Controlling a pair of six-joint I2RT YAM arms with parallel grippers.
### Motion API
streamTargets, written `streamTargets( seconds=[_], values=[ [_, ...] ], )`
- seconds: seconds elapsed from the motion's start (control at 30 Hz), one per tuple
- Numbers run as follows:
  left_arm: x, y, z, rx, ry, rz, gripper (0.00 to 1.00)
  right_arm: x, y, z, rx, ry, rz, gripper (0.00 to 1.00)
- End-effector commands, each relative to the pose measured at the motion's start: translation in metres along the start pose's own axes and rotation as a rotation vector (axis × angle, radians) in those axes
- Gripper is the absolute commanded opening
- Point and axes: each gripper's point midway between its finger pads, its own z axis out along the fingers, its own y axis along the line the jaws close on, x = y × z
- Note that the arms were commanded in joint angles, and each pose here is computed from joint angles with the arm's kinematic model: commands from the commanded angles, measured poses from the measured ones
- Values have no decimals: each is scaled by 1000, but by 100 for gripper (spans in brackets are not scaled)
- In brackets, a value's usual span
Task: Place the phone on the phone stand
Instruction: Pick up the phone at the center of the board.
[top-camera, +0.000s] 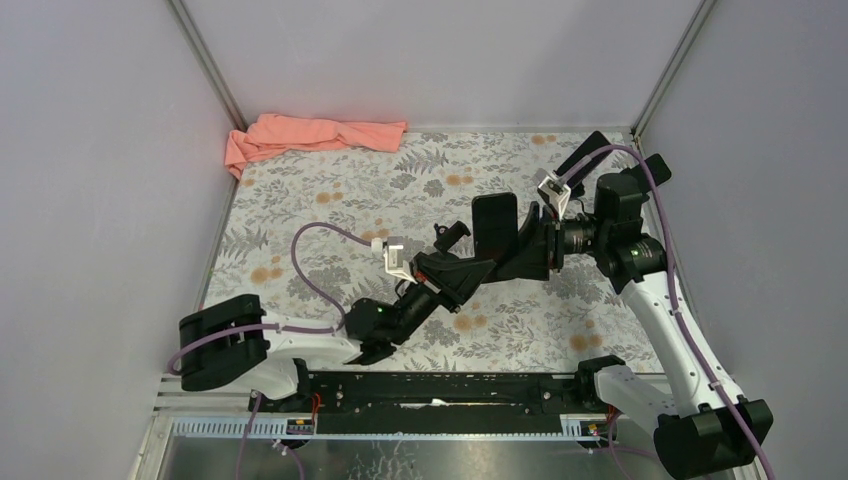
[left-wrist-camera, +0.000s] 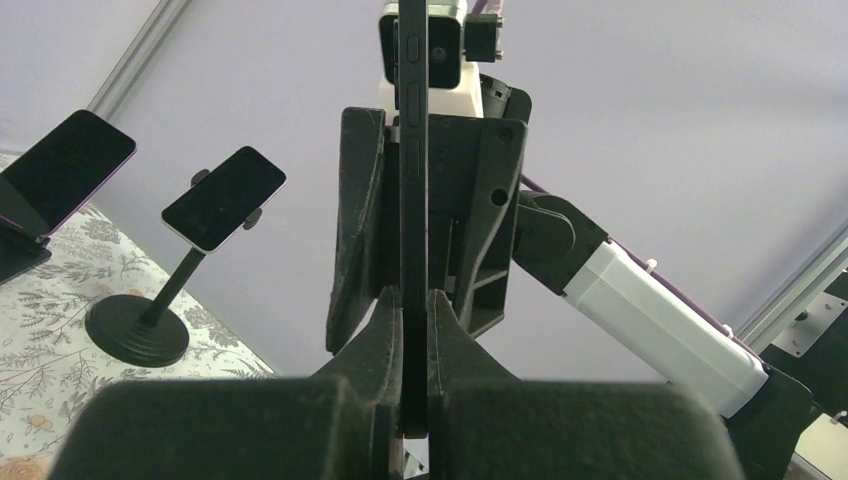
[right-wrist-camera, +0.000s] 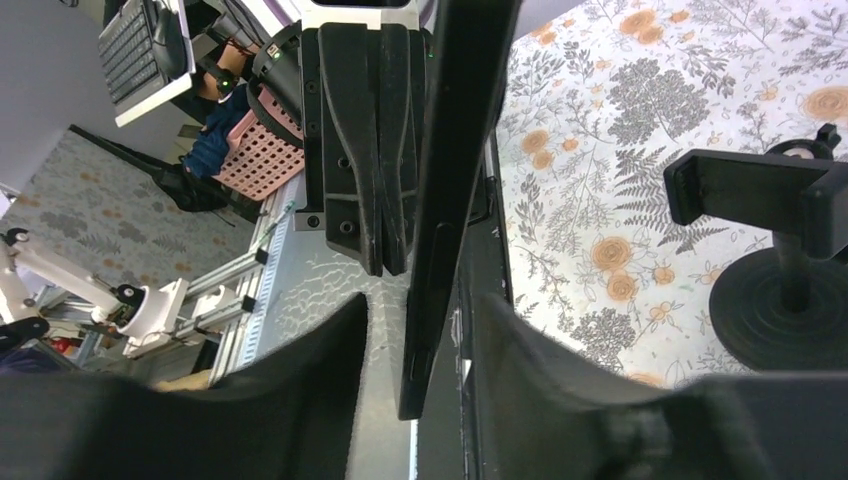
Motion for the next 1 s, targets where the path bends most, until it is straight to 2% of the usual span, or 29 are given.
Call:
streamTargets(
  seconds=[0.0, 0.1, 0.23, 0.27, 0.4, 0.5, 0.6, 0.67, 0.8, 0.97],
  values=[
    [-33, -29, 12, 99, -126, -33, 0, -7, 9, 2, -27, -8, -2, 44],
    [-32, -28, 12, 101, -120, -45, 0, -6, 10, 2, -36, -7, -5, 24],
    [-33, -25, 9, 97, -116, -53, 4, -6, 13, 2, -52, -4, -11, 9],
    [-35, -24, 8, 93, -117, -55, 9, -6, 13, 2, -56, -3, -14, 6],
    [-38, -17, -1, 83, -105, -72, 39, -1, 19, 1, -108, 10, -38, 1],
    [-38, -8, -8, 72, -48, -94, 61, 2, 21, 0, -132, 16, -55, 0],
    [-42, -5, -13, 87, 44, -113, 74, 6, 21, 0, -137, 17, -62, 0],
    [-42, 4, -13, 64, 114, -85, 77, 9, 18, 0, -132, 16, -58, 0],
    [-36, 8, -7, 41, 283, -24, 78, 12, 15, 1, -130, 17, -52, 0],
    [-37, 8, 4, 32, 369, 28, 76, 13, 13, 1, -127, 17, -46, 0]
  ],
)
